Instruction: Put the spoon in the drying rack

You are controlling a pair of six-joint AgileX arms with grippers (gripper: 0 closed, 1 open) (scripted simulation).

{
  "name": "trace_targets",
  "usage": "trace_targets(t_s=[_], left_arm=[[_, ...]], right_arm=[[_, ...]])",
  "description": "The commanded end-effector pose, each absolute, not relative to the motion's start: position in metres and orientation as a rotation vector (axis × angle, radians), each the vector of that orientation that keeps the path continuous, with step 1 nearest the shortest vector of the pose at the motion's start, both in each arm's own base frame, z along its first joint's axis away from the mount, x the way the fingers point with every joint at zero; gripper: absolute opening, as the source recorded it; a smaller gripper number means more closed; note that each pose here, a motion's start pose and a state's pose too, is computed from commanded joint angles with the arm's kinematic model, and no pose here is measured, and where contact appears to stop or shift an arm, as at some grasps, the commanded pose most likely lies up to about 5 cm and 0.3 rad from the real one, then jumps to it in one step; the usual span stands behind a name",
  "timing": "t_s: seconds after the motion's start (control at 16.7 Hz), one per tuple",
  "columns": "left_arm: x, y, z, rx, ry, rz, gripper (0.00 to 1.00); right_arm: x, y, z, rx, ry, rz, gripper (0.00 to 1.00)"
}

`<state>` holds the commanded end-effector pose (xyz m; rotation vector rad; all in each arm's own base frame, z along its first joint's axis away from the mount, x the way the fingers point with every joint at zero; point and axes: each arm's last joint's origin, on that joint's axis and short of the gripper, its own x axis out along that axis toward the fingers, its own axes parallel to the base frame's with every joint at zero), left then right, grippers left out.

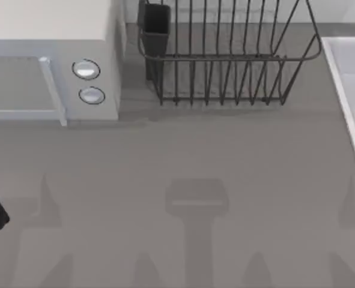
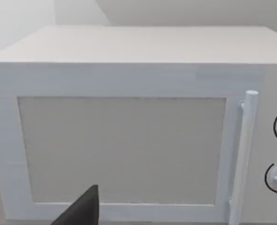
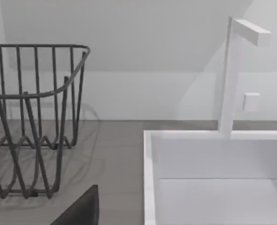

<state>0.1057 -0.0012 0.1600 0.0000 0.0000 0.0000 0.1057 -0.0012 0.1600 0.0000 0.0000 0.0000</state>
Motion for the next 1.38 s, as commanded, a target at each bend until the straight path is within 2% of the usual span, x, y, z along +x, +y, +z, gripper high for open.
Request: trace_targets(t_s=[0.24,0.42,0.6,1.02,1.2,1.38], left_arm=[[0.106,-0.001,0.160,0.000,0.000,0.000,1.00],[0.106,-0.001,0.160,0.000,0.000,0.000,1.00],[0.106,-0.001,0.160,0.000,0.000,0.000,1.00],[0.106,-0.001,0.160,0.000,0.000,0.000,1.00],[0.106,-0.001,0.160,0.000,0.000,0.000,1.00],[0.106,-0.001,0.160,0.000,0.000,0.000,1.00]], right_arm=[[0.106,-0.003,0.164,-0.018,0.035,-0.020,1.00],[0.109,-0.010,0.178,-0.074,0.171,-0.076,1.00],[0.120,-0.022,0.192,-0.132,0.416,-0.136,1.00],[0.167,-0.075,0.201,-0.120,1.142,-0.145,1.00],[0.182,-0.102,0.199,-0.065,1.360,-0.100,1.00],[0.192,-0.126,0.196,-0.009,1.498,-0.052,1.00]])
